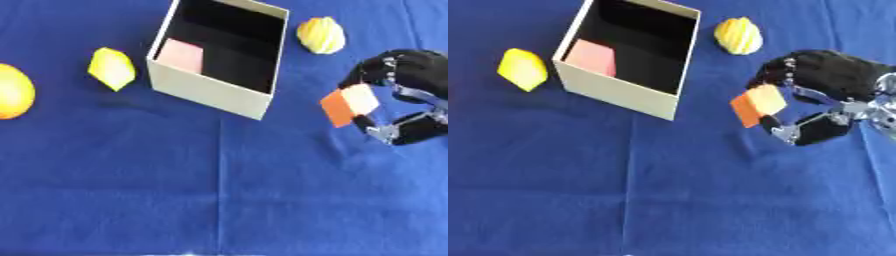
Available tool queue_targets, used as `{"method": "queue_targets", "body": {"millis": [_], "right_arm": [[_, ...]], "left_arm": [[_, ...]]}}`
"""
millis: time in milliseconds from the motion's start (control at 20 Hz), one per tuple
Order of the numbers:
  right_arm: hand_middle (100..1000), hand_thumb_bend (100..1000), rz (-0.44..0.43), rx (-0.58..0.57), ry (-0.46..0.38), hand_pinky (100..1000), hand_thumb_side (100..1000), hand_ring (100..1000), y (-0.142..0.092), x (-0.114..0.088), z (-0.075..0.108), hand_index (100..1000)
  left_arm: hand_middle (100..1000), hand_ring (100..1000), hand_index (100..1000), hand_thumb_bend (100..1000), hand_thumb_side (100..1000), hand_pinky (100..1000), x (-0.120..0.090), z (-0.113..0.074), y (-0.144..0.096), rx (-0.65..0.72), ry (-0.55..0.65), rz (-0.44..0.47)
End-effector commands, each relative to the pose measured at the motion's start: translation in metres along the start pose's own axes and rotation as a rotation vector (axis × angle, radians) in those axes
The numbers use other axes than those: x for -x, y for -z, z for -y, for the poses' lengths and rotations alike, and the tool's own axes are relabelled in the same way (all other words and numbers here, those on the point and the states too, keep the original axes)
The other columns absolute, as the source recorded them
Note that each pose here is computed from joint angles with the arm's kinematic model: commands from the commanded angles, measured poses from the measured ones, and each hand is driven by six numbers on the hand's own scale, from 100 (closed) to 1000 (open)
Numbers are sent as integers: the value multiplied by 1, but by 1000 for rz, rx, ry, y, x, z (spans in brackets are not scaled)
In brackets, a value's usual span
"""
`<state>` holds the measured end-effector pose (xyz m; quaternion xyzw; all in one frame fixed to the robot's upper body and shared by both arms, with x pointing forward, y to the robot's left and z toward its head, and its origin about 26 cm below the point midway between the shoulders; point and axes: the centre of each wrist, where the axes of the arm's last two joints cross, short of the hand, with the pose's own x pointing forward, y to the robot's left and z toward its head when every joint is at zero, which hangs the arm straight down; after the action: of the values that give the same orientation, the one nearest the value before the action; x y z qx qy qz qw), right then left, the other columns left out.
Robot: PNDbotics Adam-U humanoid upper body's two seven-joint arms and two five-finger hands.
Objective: Pick up objects on the table and place them in the box.
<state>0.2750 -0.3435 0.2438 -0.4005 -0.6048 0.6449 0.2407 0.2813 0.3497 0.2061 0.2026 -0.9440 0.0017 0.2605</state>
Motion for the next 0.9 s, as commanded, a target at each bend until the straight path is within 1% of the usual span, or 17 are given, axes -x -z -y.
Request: {"method": "queue_targets", "body": {"millis": [50, 250, 500, 600, 650, 700, 900], "right_arm": [[444, 100, 21, 83, -6, 804, 276, 734, 1, 4, 18, 609], [443, 100, 58, 163, -8, 804, 260, 734, 7, 7, 42, 608], [442, 100, 107, 216, -1, 806, 242, 736, 20, 5, 77, 610], [442, 100, 125, 240, 11, 808, 227, 737, 26, 1, 92, 614], [443, 100, 136, 254, 19, 809, 281, 737, 30, -1, 99, 615], [443, 100, 146, 263, 28, 809, 222, 737, 33, -4, 106, 615], [449, 100, 188, 272, 57, 813, 219, 741, 49, -19, 129, 621]], "left_arm": [[769, 773, 879, 100, 543, 877, -6, -2, 7, 6, 4, 34], [769, 773, 879, 100, 537, 877, -7, -2, 8, 15, 2, 41], [769, 773, 879, 100, 535, 877, -7, 0, 10, 29, -6, 46], [769, 774, 879, 100, 533, 877, -8, 0, 10, 35, -9, 47], [770, 774, 879, 100, 533, 877, -8, 1, 10, 38, -10, 48], [770, 774, 879, 100, 533, 877, -8, 1, 10, 40, -12, 48], [770, 774, 879, 100, 532, 877, -8, 3, 12, 53, -20, 56]]}}
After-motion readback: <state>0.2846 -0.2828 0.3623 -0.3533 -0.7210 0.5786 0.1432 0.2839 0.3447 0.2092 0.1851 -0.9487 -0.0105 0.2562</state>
